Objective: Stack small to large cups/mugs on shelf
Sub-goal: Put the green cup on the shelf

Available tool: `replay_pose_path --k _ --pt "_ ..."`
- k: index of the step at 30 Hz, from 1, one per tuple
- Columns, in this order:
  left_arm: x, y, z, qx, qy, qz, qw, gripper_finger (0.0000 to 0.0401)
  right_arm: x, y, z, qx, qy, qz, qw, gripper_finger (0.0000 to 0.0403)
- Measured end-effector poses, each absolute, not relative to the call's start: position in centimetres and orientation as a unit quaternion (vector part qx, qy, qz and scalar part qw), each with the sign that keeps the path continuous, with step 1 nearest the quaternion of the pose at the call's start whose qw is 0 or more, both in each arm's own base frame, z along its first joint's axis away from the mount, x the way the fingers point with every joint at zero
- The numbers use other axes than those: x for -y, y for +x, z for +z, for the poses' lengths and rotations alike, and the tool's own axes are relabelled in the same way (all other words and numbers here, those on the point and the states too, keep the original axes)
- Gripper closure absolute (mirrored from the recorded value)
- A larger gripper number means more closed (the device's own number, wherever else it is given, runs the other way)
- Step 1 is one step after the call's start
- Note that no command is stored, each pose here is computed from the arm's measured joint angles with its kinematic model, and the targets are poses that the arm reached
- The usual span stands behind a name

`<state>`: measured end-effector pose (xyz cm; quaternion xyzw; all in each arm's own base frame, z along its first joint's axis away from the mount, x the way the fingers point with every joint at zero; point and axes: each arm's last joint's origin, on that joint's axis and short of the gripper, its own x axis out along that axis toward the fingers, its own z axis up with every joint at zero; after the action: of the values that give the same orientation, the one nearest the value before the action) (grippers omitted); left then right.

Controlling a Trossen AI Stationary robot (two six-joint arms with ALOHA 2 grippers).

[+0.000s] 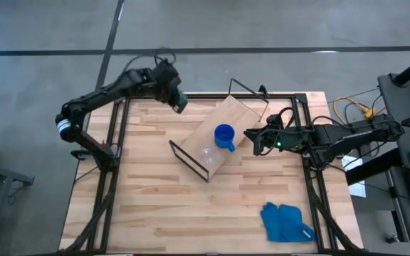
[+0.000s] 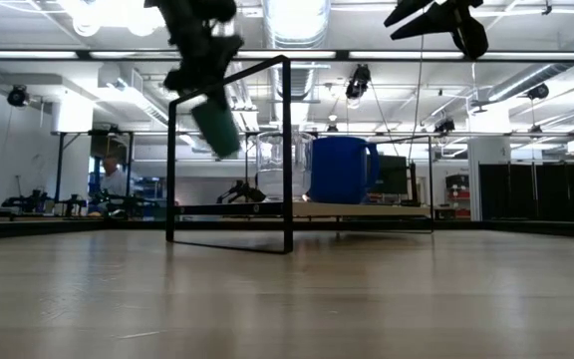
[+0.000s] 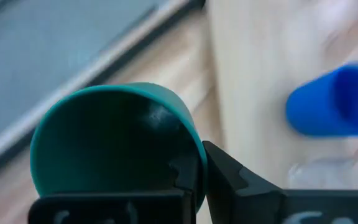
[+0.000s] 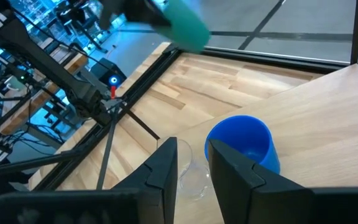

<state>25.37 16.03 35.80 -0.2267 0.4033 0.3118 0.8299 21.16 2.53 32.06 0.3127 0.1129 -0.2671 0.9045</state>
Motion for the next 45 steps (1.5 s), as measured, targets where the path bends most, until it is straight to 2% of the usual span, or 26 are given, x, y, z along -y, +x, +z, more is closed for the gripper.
replay_pose_path --k 8,16,27,37,45 --pt "-15.7 26.3 42.1 -0.322 -0.172 0.29 0.885 0.0401 -2.5 21.2 32.1 -0.113 0.311 -0.267 0.905 0.0319" --pt "-15.8 28.5 44.1 -0.298 -0.148 0.255 0.908 0.0401 -2.5 21.2 32.1 -0.113 0.311 -0.267 0.905 0.0319" --pt "-16.1 34.4 41.9 -0.323 -0.146 0.193 0.915 0.0401 -2.5 21.2 32.1 -0.115 0.306 -0.267 0.907 0.0319" --pt "-15.1 39.8 37.7 -0.37 -0.129 0.152 0.907 0.0401 -2.4 21.1 32.1 -0.11 0.284 -0.285 0.909 0.0319" --pt "-15.8 42.8 35.0 -0.351 -0.136 0.121 0.919 0.0401 -2.2 20.7 31.5 -0.134 0.263 -0.31 0.904 0.0319"
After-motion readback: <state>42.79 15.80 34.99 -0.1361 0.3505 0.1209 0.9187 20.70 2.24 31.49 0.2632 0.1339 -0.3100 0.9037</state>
